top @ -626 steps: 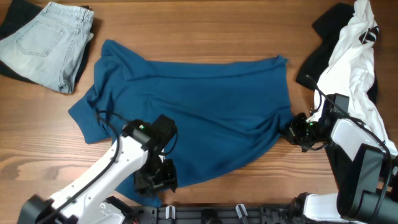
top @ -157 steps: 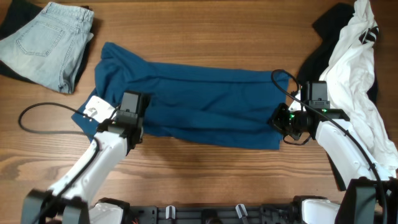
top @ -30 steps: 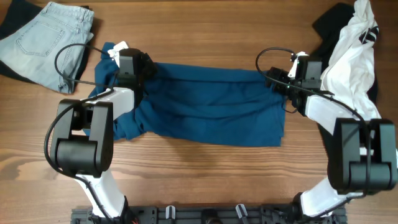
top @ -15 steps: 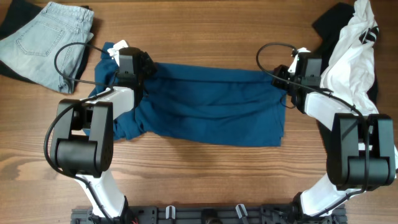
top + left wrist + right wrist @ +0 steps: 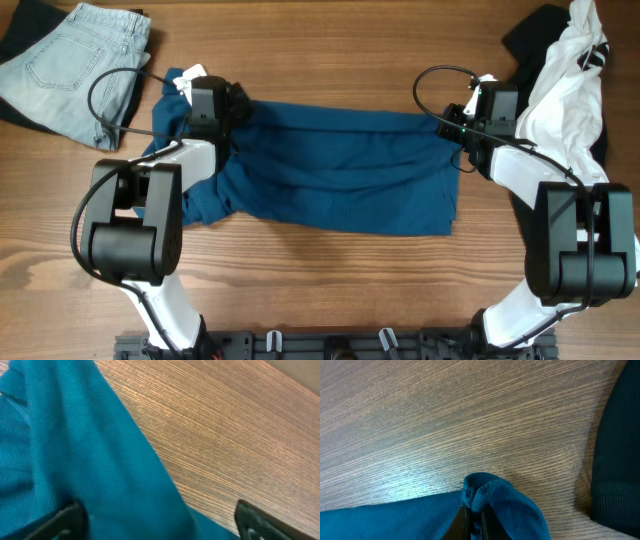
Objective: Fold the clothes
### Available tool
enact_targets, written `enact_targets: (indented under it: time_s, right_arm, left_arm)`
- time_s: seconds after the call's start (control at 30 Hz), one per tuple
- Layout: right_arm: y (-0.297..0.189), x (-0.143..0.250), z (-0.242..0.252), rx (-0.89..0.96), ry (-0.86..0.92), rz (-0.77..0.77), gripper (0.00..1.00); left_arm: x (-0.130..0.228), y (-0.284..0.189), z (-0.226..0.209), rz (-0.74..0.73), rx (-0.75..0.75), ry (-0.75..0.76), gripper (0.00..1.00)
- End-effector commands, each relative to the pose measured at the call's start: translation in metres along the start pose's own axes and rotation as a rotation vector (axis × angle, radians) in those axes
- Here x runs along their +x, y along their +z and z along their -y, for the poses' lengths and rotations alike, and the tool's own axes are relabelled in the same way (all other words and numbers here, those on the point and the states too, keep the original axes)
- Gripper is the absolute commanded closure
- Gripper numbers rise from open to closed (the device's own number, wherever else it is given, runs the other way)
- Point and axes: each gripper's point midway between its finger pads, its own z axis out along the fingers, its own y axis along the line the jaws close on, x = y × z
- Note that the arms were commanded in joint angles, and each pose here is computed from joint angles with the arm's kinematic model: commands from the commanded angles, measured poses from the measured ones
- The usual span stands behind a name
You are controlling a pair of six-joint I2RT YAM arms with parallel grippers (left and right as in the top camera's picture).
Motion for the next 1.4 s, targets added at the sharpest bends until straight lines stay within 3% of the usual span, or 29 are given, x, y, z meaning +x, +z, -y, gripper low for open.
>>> enact_targets:
  time_s: [0.0,0.33,0.43,0.5,0.6,0.67,1.0,1.37]
  right_arm:
    - [0.005,0.003,-0.001,-0.005,-0.001,-0.021,0.96]
    - [0.005,0.005,-0.001,-0.005,-0.005,-0.025,0.96]
    - [0.005,0.005,-0.001,-0.004,-0.005,-0.026,0.96]
    - [0.005,0.005,0.000,-0.004,-0.004,-0.029,0.96]
    - [0.005,0.006,0.000,-0.003,-0.004,-0.031,0.96]
    - [0.005,0.006,0.000,-0.003,-0.004,-0.032,0.96]
    - [0.005,0.007,0.000,-0.002,-0.018,-0.035,0.96]
    - [0.005,0.007,0.000,-0.002,-0.027,-0.034,0.96]
  left_arm:
    - [-0.002,0.005,-0.002,-0.003,-0.002,0.006,0.01]
    - [0.035,0.022,-0.012,-0.128,0.025,0.003,0.01]
    - [0.048,0.027,-0.013,-0.167,0.040,0.003,0.35]
    - [0.053,0.028,-0.012,-0.185,0.052,0.002,0.52]
    - [0.057,0.029,-0.010,-0.200,0.061,-0.022,0.66]
    - [0.057,0.029,-0.009,-0.199,0.063,-0.052,0.96]
    - [0.036,0.028,0.014,-0.151,0.149,-0.116,0.96]
    - [0.031,0.025,0.001,-0.144,0.096,-0.122,0.96]
